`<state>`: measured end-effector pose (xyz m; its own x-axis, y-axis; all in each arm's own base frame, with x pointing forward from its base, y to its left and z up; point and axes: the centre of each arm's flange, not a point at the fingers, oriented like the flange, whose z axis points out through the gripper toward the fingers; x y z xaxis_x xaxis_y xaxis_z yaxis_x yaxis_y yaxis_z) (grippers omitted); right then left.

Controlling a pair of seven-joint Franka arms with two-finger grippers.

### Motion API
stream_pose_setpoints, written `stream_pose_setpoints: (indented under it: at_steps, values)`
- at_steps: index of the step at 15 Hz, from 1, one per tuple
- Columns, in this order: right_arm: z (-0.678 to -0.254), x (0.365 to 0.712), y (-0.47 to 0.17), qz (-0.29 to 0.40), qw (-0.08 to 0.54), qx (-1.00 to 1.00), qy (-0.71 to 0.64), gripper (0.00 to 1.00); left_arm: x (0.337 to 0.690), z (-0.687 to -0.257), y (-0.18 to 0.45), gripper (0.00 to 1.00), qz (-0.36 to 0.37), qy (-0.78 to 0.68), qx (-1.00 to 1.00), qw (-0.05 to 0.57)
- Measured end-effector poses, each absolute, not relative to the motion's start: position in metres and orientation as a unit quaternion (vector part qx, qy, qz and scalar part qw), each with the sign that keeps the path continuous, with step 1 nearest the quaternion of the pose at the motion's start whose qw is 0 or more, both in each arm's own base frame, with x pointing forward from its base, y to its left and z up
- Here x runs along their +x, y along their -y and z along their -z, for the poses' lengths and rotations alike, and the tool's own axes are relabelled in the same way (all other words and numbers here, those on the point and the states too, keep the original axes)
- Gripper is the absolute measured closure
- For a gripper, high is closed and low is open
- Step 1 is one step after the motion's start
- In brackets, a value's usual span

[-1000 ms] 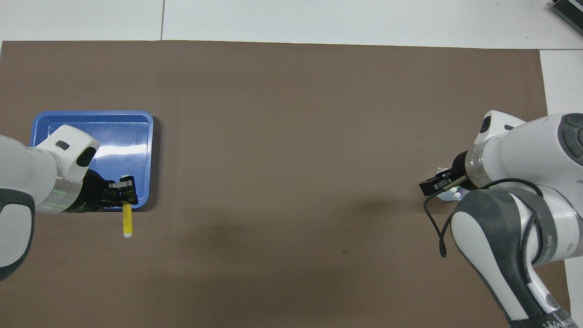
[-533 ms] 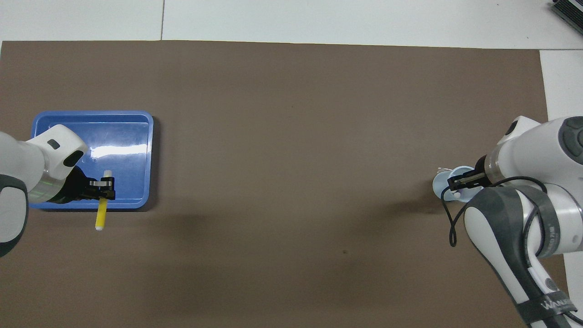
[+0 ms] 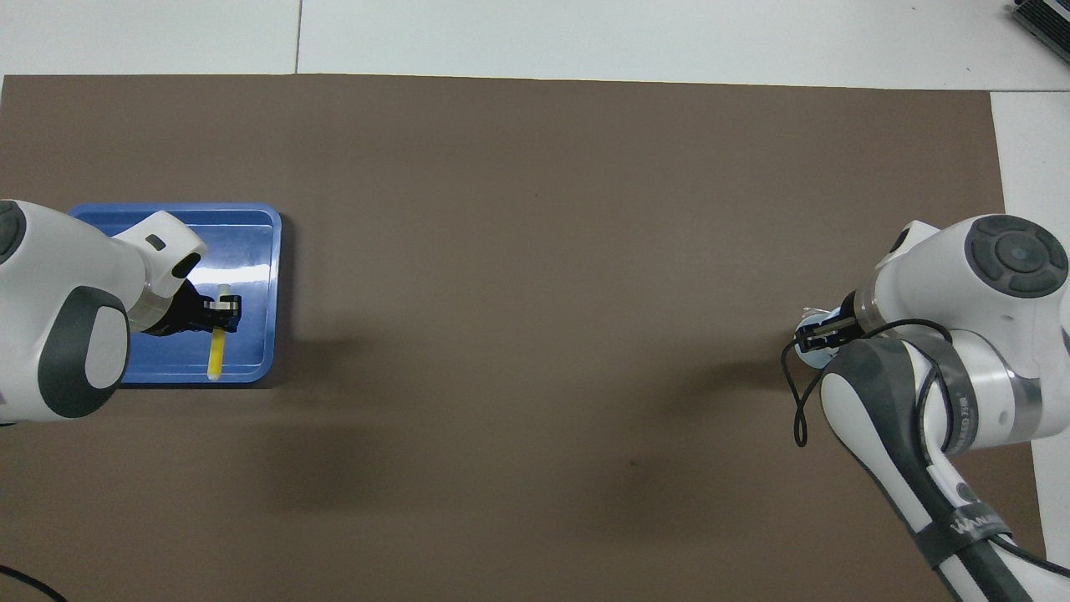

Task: Right arm passes pens to left for tray arrangement
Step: 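Lower the yellow pen into the tray and open the left gripper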

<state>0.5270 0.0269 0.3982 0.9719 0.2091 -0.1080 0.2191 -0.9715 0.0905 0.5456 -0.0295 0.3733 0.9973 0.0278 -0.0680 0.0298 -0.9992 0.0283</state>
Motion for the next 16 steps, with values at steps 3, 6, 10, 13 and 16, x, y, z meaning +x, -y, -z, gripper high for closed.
stream_pose_setpoints:
  at_steps: [3, 6, 10, 13, 16]
  values:
    - [-0.386, 0.523, -0.024, 0.047, 0.051, 0.99, -0.126, 0.4, 0.555, -0.35, 0.027, 0.81, 0.026, -0.011, 1.0, 0.008]
    - [-0.382, 0.521, -0.024, 0.048, 0.053, 0.989, -0.128, 0.42, 0.562, -0.327, 0.019, 0.81, 0.024, -0.009, 1.0, -0.002]
    - [-0.382, 0.521, -0.022, 0.049, 0.062, 0.988, -0.134, 0.5, 0.568, -0.307, 0.016, 0.81, 0.016, -0.008, 1.0, -0.004]
    - [-0.382, 0.521, -0.018, 0.049, 0.063, 0.988, -0.131, 0.6, 0.572, -0.303, 0.016, 0.81, 0.006, -0.001, 1.0, -0.009]
    - [-0.381, 0.521, -0.015, 0.051, 0.063, 0.988, -0.13, 0.6, 0.573, -0.302, 0.016, 0.81, 0.003, 0.001, 1.0, -0.011]
